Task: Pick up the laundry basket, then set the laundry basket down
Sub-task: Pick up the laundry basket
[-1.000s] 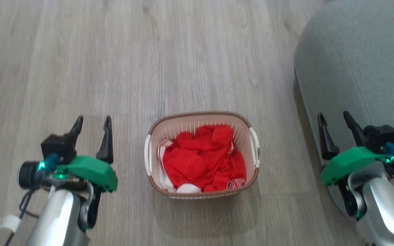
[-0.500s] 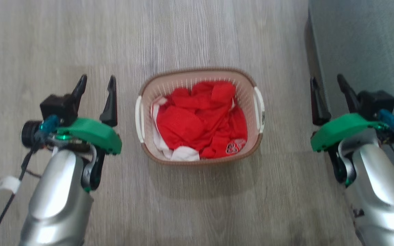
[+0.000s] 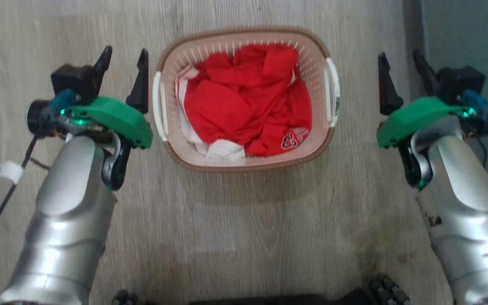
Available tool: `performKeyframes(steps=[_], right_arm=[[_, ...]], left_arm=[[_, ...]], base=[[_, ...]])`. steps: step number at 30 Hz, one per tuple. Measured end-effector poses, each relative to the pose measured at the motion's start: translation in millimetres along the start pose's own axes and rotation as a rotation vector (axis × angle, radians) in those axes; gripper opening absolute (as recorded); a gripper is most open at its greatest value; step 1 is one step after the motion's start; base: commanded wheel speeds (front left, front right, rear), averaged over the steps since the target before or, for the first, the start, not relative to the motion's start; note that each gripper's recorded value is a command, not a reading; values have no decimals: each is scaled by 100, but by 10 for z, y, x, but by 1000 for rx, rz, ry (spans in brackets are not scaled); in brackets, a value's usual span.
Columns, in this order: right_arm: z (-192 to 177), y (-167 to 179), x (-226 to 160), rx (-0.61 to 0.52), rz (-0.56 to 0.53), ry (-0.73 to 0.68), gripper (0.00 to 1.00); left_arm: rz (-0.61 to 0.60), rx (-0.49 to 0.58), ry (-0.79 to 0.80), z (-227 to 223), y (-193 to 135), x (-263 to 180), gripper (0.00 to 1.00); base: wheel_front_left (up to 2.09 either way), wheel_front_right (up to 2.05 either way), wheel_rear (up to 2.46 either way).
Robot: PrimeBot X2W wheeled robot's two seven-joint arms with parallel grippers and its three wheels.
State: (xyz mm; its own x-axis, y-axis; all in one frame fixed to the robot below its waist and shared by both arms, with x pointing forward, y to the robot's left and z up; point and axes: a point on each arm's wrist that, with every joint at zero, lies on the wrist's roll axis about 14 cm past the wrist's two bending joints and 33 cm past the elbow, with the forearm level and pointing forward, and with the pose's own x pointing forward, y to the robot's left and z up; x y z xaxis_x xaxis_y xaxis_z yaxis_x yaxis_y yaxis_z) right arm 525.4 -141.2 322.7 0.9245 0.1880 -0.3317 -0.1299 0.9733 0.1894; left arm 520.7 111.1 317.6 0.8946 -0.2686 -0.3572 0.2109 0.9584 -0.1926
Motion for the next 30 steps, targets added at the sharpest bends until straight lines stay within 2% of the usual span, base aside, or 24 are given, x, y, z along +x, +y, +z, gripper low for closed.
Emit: performKeyframes(steps=[12,21,30], right_arm=[[-604,77,374,-14,49,137,100],[-1009,159,376,-6,79,234,100],[-1256,213,454,16,103,298,100]], left_arm=[[-29,-22,241,-918,35,299,100],[-32,-51,354,-1351,15,324,100],[-2,-75,440,-1646,111,361,100]], base=[[0,0,0],[0,0,0],[0,0,0]])
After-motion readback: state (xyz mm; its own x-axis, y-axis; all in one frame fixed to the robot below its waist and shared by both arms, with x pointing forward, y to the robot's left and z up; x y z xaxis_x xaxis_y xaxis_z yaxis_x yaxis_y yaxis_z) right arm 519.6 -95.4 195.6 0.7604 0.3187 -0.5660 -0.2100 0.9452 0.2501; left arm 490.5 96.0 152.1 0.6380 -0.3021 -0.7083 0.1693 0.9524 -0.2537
